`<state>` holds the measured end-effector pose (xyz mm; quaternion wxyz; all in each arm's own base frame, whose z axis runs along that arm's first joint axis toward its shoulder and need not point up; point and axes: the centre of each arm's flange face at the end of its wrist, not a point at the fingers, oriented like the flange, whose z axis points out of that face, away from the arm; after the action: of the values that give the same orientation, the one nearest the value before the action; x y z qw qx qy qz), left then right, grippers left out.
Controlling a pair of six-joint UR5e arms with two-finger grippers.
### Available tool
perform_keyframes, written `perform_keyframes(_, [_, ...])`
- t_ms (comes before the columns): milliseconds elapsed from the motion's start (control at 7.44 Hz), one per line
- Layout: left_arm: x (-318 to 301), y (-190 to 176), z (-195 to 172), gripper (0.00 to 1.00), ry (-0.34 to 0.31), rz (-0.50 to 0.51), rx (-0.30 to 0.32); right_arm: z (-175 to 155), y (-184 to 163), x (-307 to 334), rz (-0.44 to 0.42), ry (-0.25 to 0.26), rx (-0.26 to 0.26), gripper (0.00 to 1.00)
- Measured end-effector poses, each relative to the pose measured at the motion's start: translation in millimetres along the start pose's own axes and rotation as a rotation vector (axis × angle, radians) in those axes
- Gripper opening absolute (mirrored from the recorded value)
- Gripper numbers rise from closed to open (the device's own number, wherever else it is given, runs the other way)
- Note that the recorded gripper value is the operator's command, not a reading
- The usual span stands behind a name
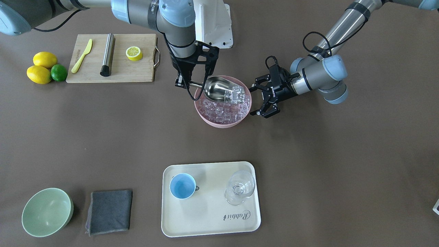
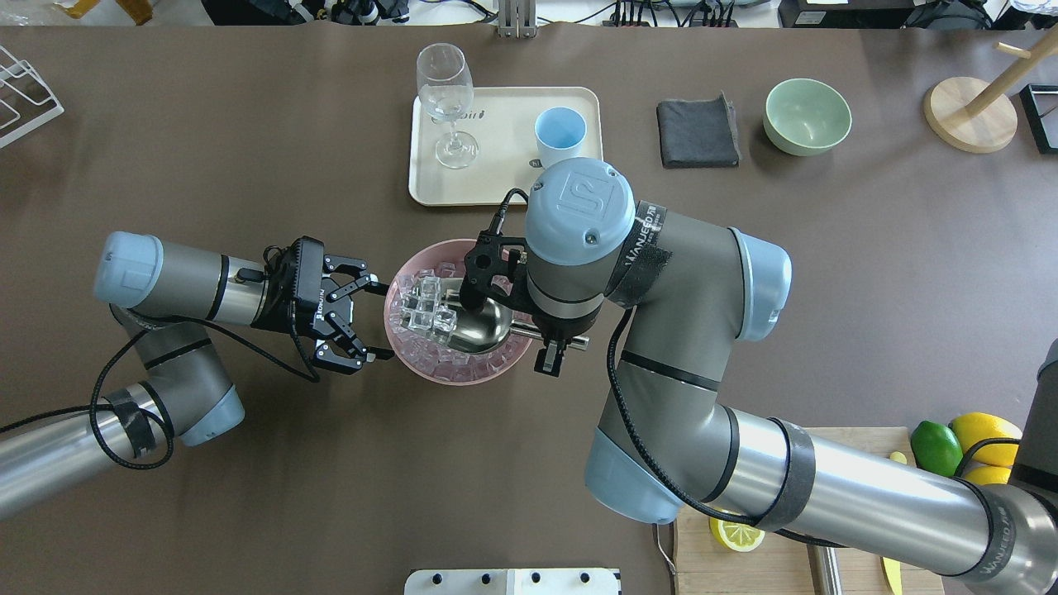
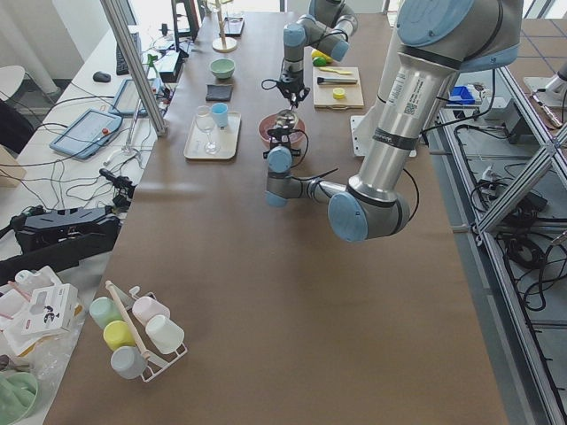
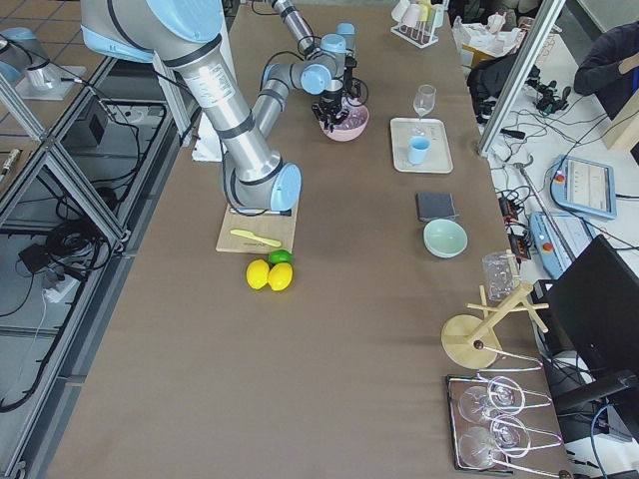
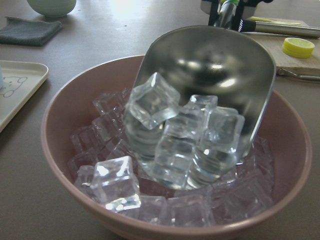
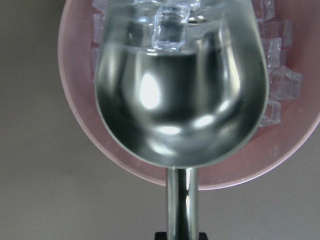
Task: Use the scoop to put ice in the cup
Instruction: 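Drag the scoop through the ice and tilt it up to fill it, then lift the filled scoop toward the blue cup while the left gripper withdraws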
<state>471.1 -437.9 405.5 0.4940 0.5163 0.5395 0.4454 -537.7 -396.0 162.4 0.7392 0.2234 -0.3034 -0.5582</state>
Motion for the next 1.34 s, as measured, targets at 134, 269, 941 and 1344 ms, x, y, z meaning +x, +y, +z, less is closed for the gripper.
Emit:
perform_keyframes(134, [-0.5,-0.4,-0.2,0.98,0.000,-0.001,0.000,0.1,3.2,-1.1,-0.007,-0.005,0.019,0.00])
perform_keyframes(269, [-0.8,-0.4,-0.3,0.98,0.003,-0.004,-0.002,-6.1,5.8,-3.7,-0.015,-0.008,0.043,0.00])
perform_keyframes(941, [-6.6,-1.5,-6.3,0.98,0.015,-0.015,-0.011,-25.4,13.7,-11.0,-0.077,0.006,0.224,0.00])
perform_keyframes(1344, [-11.4,-0.7,-14.1,0.98,0.029,-0.015,-0.018,-21.4,22.1,-11.2,0.045,-0.021,0.311,0.00])
